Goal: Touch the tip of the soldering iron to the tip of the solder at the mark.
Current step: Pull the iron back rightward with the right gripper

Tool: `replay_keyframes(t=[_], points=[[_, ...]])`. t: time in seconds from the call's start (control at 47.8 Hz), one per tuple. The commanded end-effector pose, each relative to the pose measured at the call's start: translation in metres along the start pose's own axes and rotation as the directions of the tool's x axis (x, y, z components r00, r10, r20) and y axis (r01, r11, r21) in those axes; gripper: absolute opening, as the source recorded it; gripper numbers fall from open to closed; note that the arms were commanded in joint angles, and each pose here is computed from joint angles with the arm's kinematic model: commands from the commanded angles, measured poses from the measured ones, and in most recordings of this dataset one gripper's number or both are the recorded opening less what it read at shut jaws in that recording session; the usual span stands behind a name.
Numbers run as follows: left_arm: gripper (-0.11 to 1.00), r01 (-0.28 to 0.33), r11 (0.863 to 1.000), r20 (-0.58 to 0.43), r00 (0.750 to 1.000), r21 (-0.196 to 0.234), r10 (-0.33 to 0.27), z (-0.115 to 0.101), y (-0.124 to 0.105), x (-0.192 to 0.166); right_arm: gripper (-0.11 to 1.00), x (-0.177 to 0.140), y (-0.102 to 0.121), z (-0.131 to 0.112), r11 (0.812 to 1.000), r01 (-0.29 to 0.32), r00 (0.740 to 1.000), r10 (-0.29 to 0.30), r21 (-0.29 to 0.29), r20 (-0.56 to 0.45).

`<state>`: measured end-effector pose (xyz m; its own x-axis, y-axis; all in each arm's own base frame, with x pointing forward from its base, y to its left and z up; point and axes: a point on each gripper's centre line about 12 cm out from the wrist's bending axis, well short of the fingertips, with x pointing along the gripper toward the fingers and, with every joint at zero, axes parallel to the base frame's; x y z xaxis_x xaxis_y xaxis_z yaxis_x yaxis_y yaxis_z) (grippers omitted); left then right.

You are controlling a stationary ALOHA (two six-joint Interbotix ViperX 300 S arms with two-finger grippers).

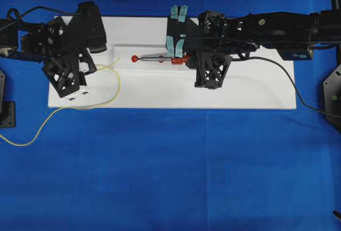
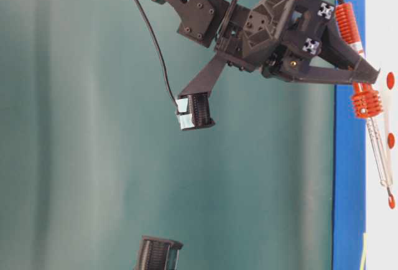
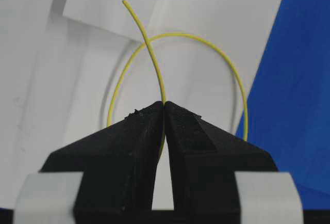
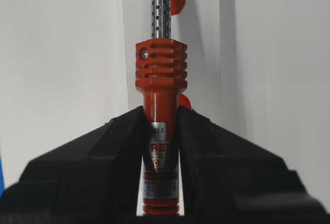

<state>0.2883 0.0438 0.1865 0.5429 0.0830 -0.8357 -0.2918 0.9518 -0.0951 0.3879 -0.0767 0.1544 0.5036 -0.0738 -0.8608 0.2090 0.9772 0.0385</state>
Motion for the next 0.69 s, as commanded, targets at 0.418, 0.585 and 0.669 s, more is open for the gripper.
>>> replay_keyframes(t=[0.418, 0.585, 0.669], points=[[0.03, 0.004, 1.0, 0.029, 1.0, -0.003, -0.004, 0.006, -0.001, -0.005, 0.06, -0.051, -0.002, 0.008, 0.999, 0.022, 0.992, -0.018, -0.033, 0.122], [0.03, 0.005, 1.0, 0.03, 1.0, -0.004, -0.004, 0.006, -0.001, -0.006, 0.06, -0.067, -0.004, -0.01, 0.999, 0.025, 0.991, -0.022, -0.026, 0.131], [0.03, 0.005, 1.0, 0.03, 1.0, -0.004, -0.004, 0.005, -0.001, -0.005, 0.07, -0.073, -0.004, -0.022, 0.999, 0.025, 0.991, -0.022, -0.026, 0.128]])
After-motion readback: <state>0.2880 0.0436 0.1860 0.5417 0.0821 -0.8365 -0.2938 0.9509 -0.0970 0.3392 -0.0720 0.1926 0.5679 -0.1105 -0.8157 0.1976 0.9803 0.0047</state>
